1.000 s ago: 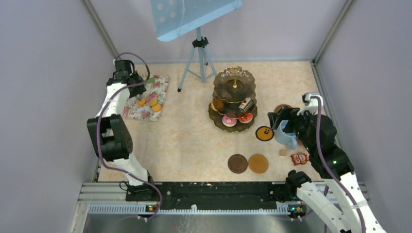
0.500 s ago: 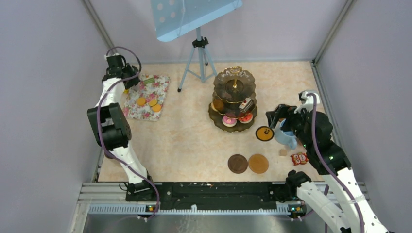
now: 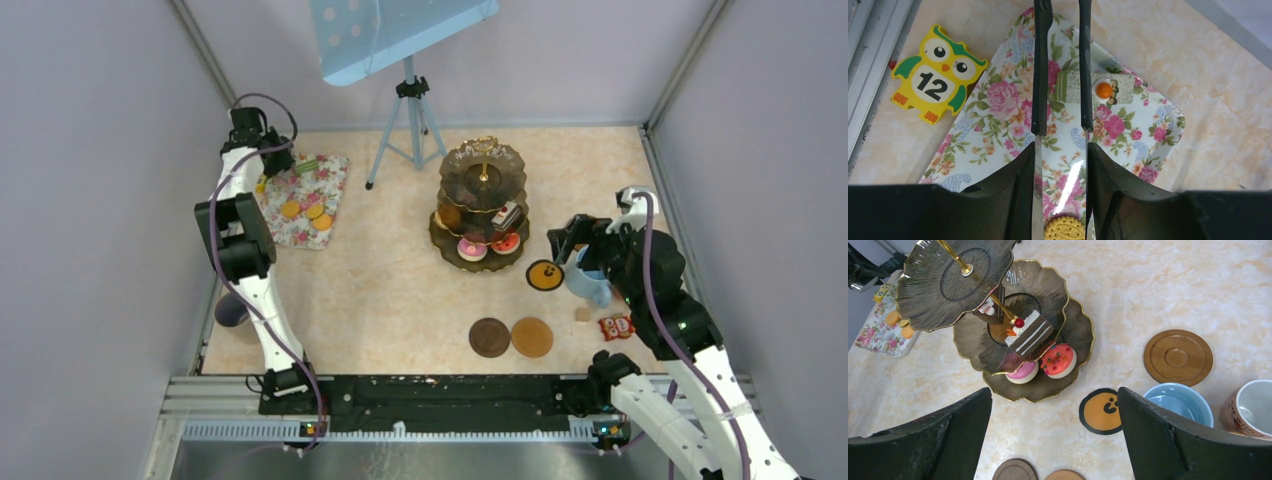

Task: Serve the afternoon tea

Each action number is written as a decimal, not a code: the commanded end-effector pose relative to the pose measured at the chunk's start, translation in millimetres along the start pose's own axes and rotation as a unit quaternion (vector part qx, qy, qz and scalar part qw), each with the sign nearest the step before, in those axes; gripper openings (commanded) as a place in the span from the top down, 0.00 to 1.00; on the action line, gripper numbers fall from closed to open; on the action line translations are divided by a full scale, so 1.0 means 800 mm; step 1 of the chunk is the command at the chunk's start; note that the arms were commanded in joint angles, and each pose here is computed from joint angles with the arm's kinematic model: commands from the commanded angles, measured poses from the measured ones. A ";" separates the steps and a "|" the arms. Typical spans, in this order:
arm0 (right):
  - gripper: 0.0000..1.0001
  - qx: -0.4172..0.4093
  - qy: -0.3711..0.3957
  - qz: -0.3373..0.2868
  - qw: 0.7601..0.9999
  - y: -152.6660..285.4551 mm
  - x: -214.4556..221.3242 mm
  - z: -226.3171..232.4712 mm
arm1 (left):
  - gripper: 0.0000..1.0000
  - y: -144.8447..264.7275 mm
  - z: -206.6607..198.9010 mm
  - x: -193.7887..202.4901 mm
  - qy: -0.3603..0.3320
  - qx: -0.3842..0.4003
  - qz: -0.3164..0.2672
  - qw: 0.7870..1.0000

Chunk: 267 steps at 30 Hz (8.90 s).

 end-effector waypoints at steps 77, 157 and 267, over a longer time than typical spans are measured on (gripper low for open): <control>0.06 -0.018 -0.019 -0.023 0.999 0.020 -0.006 0.005 | 0.40 0.064 -0.127 0.081 -0.064 -0.120 0.020 0.991; 0.07 -0.031 -0.023 -0.039 0.998 0.030 -0.025 0.016 | 0.67 0.439 -0.371 0.251 -0.400 0.377 -0.005 0.835; 0.07 -0.052 -0.039 -0.007 0.998 0.024 0.008 0.014 | 0.07 0.170 -0.159 0.341 -0.132 -0.113 0.096 0.980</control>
Point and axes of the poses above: each gripper's point midway between its finger pads, its own y axis back along the fingers, its own z axis along the line the jaws close on, x = y × z, the point moved 3 cm from there along y, back along the fingers, and after that the axes turned 14 degrees about -y, right-handed, at the moved point
